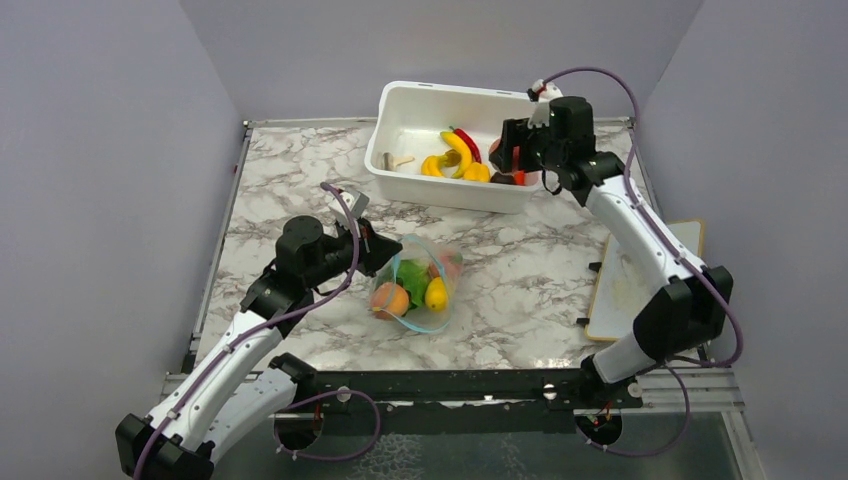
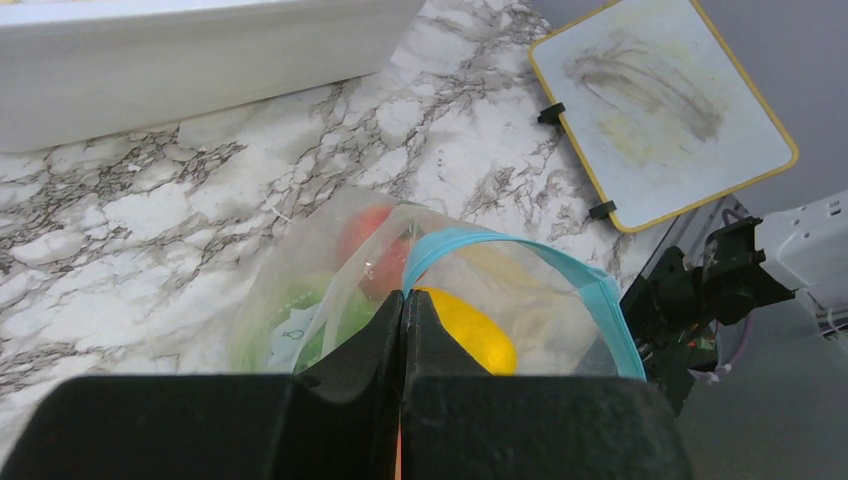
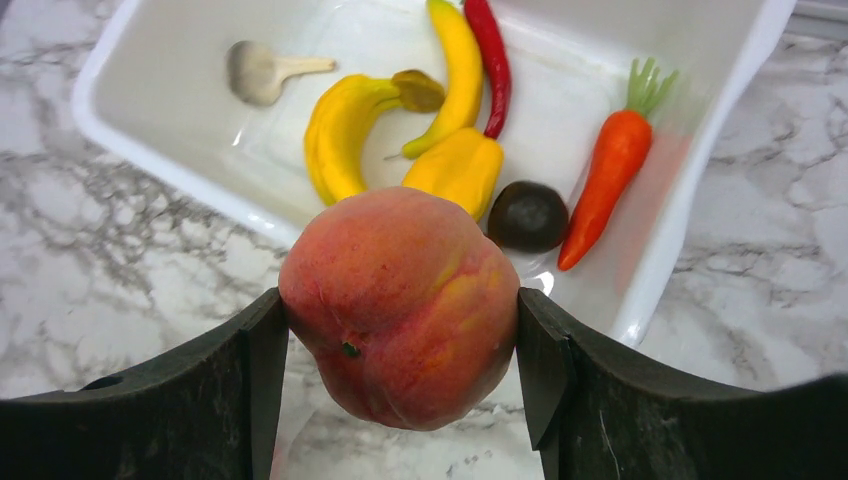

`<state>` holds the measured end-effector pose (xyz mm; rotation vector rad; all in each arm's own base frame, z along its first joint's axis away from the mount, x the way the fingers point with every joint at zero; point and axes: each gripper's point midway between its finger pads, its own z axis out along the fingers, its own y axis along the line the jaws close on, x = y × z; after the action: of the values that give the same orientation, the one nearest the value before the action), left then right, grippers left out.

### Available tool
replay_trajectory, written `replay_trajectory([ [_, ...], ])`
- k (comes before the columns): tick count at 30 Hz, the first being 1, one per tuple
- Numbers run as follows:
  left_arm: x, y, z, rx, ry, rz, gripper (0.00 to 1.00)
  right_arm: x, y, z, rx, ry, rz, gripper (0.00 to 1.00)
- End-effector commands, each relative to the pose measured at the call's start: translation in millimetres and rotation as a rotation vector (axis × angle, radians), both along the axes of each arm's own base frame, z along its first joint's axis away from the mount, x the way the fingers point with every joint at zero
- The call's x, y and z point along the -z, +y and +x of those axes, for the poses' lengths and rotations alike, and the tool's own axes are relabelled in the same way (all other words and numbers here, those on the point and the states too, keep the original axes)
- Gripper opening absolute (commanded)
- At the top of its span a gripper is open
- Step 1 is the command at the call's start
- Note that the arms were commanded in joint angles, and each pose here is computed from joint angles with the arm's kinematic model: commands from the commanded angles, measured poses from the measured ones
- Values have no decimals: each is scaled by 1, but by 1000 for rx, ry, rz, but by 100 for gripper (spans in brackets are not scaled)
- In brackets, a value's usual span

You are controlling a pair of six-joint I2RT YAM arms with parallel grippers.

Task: Place the food in the zip-top bag and seal the zipper
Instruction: Pick up the fake fruit from the bin, then place the fake fruit in the bin.

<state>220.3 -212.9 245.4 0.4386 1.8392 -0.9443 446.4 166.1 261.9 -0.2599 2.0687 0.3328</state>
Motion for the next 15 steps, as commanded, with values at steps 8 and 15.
replay_trajectory([
  [8,-37,-7,10,-54,60,-113,0,-34,49,-122,-245,-19,278,35],
  [15,-44,-6,14,-82,64,-130,0,-59,81,-190,-413,-32,406,34],
])
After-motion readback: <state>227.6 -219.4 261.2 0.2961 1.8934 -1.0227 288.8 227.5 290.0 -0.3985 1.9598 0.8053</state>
